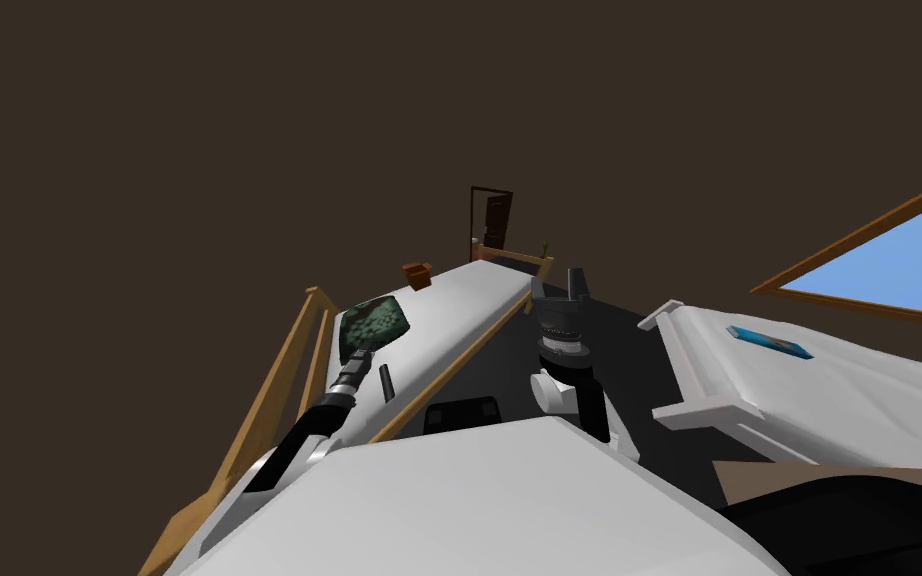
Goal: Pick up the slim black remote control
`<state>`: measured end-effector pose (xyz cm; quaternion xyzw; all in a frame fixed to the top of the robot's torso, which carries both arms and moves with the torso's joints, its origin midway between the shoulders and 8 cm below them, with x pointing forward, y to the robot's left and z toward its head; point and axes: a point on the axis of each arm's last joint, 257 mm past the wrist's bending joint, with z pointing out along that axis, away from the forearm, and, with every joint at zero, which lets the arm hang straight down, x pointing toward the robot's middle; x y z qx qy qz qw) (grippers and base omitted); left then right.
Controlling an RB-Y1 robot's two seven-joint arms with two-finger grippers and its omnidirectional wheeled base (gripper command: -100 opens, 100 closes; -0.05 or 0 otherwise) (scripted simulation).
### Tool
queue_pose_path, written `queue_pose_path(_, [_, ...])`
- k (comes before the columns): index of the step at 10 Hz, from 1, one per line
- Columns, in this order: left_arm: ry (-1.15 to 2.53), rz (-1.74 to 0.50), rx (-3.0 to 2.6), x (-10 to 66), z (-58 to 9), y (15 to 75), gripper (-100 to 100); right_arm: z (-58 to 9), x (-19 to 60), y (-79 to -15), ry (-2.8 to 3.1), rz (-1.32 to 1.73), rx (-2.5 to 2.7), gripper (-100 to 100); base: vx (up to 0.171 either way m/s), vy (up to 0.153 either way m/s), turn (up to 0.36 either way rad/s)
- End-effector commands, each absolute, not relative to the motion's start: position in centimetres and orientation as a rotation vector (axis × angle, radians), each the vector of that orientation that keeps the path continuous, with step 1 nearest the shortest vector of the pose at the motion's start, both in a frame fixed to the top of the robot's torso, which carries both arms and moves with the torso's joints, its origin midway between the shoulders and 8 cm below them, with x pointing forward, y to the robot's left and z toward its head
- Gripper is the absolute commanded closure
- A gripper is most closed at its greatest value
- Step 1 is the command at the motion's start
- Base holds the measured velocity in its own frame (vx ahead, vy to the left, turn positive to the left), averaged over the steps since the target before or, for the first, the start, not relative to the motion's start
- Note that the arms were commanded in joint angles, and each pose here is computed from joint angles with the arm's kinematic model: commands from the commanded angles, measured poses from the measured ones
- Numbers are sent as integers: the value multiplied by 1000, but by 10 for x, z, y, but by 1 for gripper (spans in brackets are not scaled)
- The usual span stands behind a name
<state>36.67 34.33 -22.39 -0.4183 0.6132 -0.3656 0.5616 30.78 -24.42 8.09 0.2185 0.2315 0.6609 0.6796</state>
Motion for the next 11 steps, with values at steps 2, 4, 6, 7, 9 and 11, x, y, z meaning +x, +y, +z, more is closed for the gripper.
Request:
queue_pose_path(2, [1583, -759, -1021, 345, -267, 360, -100, 81, 308, -244, 520, 1484, 491, 0, 25, 18, -166])
queue_pose_path(4, [1649, -710, -1041, 335, -287, 367, -100, 81, 308, -244, 520, 1484, 491, 0, 18, 17, -108])
queue_pose_path(6, [1770, -621, -1075, 312, -324, 381, -100, 81, 308, -244, 520, 1484, 491, 0, 30, 18, -215])
queue_pose_path(7, [1827, -580, -1091, 300, -340, 387, -100, 81, 308, -244, 520, 1484, 491, 0, 35, 18, -174])
queue_pose_path(9, [1939, -498, -1126, 272, -372, 400, -100, 81, 308, -244, 520, 1484, 491, 0, 47, 9, -193])
queue_pose_path(11, [1992, -459, -1145, 258, -387, 405, -100, 81, 308, -244, 520, 1484, 491, 0, 32, -6, -72])
